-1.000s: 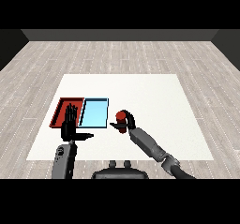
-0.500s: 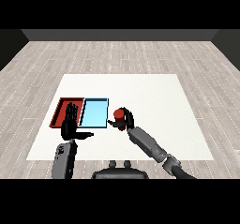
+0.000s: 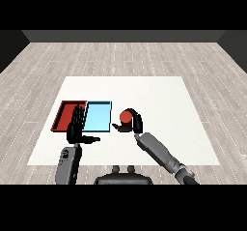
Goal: Pick the red can and put it in the red box
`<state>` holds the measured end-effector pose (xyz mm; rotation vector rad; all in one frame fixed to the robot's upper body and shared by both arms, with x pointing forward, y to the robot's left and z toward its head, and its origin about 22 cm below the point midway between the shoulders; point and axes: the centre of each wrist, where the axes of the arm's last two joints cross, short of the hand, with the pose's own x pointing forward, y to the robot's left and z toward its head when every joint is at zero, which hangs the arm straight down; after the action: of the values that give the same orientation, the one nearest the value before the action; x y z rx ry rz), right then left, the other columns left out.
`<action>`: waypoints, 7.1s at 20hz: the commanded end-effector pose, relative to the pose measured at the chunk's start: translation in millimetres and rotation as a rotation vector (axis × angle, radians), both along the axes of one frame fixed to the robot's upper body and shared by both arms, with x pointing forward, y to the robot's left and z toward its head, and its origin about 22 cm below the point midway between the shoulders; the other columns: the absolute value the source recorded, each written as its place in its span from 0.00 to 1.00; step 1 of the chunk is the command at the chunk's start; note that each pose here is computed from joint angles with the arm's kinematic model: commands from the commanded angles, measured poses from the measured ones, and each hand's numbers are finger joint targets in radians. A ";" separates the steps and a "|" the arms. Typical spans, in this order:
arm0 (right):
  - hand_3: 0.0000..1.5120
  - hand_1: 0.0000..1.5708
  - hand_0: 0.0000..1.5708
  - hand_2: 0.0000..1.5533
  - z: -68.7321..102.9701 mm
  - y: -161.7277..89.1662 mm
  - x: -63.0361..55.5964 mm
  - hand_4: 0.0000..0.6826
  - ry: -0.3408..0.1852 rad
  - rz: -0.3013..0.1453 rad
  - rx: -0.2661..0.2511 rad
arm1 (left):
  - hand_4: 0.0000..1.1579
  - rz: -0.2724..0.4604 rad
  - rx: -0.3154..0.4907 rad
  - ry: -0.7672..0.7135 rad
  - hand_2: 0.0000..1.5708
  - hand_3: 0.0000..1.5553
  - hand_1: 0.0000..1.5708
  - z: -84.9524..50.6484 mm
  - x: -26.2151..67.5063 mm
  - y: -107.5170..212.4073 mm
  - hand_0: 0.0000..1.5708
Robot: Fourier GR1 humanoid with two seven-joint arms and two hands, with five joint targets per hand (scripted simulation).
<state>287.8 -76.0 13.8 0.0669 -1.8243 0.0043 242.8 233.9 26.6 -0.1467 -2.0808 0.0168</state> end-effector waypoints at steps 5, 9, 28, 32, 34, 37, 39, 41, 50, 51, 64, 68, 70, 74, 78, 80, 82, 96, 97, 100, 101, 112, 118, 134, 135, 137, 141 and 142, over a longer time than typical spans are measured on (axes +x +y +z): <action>0.92 0.92 0.92 0.91 47.0 -41.8 -27.1 0.93 -0.171 0.009 0.022 | 0.00 -0.105 0.064 0.064 0.00 0.00 0.00 22.8 1.4 -45.4 0.00; 0.91 0.92 0.92 0.90 53.2 -33.8 0.6 0.92 -0.165 0.011 0.038 | 0.00 -0.106 0.065 0.069 0.00 0.00 0.00 25.9 1.9 -54.5 0.00; 0.92 0.92 0.92 0.93 80.7 -39.9 11.6 0.93 -0.286 0.062 0.077 | 0.00 -0.166 0.121 0.210 0.00 0.00 0.00 9.5 37.1 -117.8 0.00; 0.92 0.93 0.93 0.93 59.0 -47.9 7.6 0.97 -0.296 0.084 0.071 | 0.00 -0.178 0.117 0.232 0.00 0.00 0.00 -15.4 12.6 -120.5 0.00; 0.92 0.94 0.94 0.93 55.1 -21.5 14.5 0.96 -0.291 0.098 0.083 | 0.00 -0.178 0.098 0.243 0.00 0.00 0.00 -14.3 17.0 -121.5 0.00; 0.92 0.93 0.93 0.92 57.5 -21.6 16.9 0.96 -0.308 0.105 0.066 | 0.00 -0.205 0.109 0.251 0.00 0.00 0.00 -10.4 16.0 -122.1 0.00; 0.92 0.93 0.93 0.92 64.7 -25.6 2.4 0.97 -0.287 0.090 0.045 | 0.00 -0.196 0.087 0.256 0.00 0.00 0.00 -26.4 34.2 -114.4 0.00; 0.92 0.93 0.93 0.92 58.0 -26.6 -1.5 0.97 -0.305 0.113 0.074 | 0.00 -0.190 0.088 0.269 0.00 0.00 0.00 -30.0 30.9 -136.4 0.00; 0.93 0.94 0.94 0.92 62.3 6.0 -9.4 0.94 -0.275 0.139 0.152 | 0.00 -0.248 0.082 0.271 0.00 0.00 0.00 -34.2 28.1 -158.1 0.00; 0.93 0.94 0.94 0.92 44.9 4.0 -15.8 0.94 -0.269 0.174 0.154 | 0.00 -0.251 0.059 0.271 0.00 0.00 0.00 -25.9 29.3 -143.4 0.00; 0.93 0.97 0.97 0.94 46.8 18.0 -10.2 0.95 -0.275 0.164 0.134 | 0.00 -0.283 0.061 0.265 0.00 0.00 0.00 -26.8 38.7 -159.5 0.00; 0.93 0.98 0.98 0.95 44.5 19.5 -17.1 0.95 -0.293 0.157 0.123 | 0.71 -0.100 0.046 0.285 0.00 0.00 0.00 -26.0 32.5 -156.1 0.00; 0.92 0.99 0.99 0.94 58.1 28.3 -19.4 0.96 -0.268 0.183 0.127 | 0.96 -0.073 -0.064 0.347 0.94 0.92 0.92 -26.4 35.2 -161.2 0.92; 0.92 0.95 0.95 0.93 71.1 19.0 -7.8 0.96 -0.312 0.169 0.150 | 0.97 -0.050 0.006 0.326 0.99 0.95 1.00 -25.5 43.9 -154.1 1.00; 0.92 0.94 0.94 0.93 60.8 12.9 -24.5 0.95 -0.283 0.169 0.138 | 0.97 -0.043 0.007 0.352 0.99 0.95 1.00 -30.7 31.4 -170.0 1.00; 0.92 0.95 0.95 0.93 62.4 23.2 -13.5 0.94 -0.271 0.176 0.138 | 0.97 -0.037 0.002 0.308 0.99 0.95 1.00 -33.5 29.8 -166.1 1.00; 0.92 0.95 0.95 0.93 62.7 21.4 -18.1 0.94 -0.291 0.181 0.145 | 0.98 0.000 -0.007 0.271 0.99 0.95 1.00 -19.7 32.6 -180.6 1.00; 0.00 0.00 0.00 0.00 50.9 19.6 3.3 0.00 -0.176 0.172 0.067 | 0.99 0.038 -0.049 0.203 1.00 0.97 1.00 -18.1 43.1 -159.7 1.00; 0.00 0.00 0.00 0.00 40.7 6.2 -9.6 0.00 -0.175 0.182 0.078 | 0.98 0.041 -0.041 0.191 1.00 0.97 1.00 -25.7 25.5 -174.0 1.00; 0.00 0.00 0.00 0.00 71.3 25.3 -28.0 0.00 -0.172 0.149 0.083 | 0.98 0.043 -0.027 0.207 1.00 0.96 1.00 -22.3 44.4 -170.8 1.00; 0.00 0.00 0.00 0.00 41.8 17.6 -2.2 0.00 -0.179 0.150 0.066 | 0.98 0.054 -0.009 0.170 1.00 0.96 1.00 -25.3 35.5 -155.4 1.00; 0.00 0.00 0.00 0.00 83.1 -16.0 -33.2 0.00 -0.163 0.142 0.157 | 0.98 0.113 0.003 0.190 1.00 0.94 1.00 -24.9 62.0 -149.8 1.00; 0.00 0.00 0.00 0.00 91.8 -66.8 -40.5 0.00 -0.219 0.128 0.155 | 0.97 0.151 0.008 0.168 0.99 0.94 1.00 -13.2 46.4 -128.0 1.00; 0.00 0.00 0.00 0.00 34.5 -150.7 -69.0 0.00 -0.124 -0.030 0.157 | 0.97 0.439 0.230 0.210 1.00 0.96 1.00 33.5 89.4 42.5 1.00; 0.00 0.00 0.00 0.00 38.1 -161.9 -76.7 0.00 -0.142 -0.037 0.155 | 0.99 0.491 0.287 0.246 1.00 0.96 1.00 21.6 85.0 43.6 1.00; 0.00 0.00 0.00 0.00 43.3 -175.7 -78.1 0.00 -0.136 -0.042 0.159 | 0.97 0.526 0.372 0.301 0.98 0.94 1.00 11.3 87.0 73.7 1.00; 0.00 0.00 0.00 0.00 23.0 -166.1 -76.0 0.00 -0.101 -0.070 0.159 | 0.93 0.635 0.478 0.491 0.99 0.97 1.00 -10.6 92.4 108.0 1.00; 0.00 0.00 0.00 0.00 29.0 -166.7 -57.8 0.00 -0.100 -0.069 0.146 | 0.91 0.648 0.513 0.533 0.99 0.96 1.00 -18.1 85.4 132.7 1.00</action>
<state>218.7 -239.8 50.3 0.1330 -1.9434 -0.1720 333.2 320.5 25.2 0.6458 -1.6221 -0.0366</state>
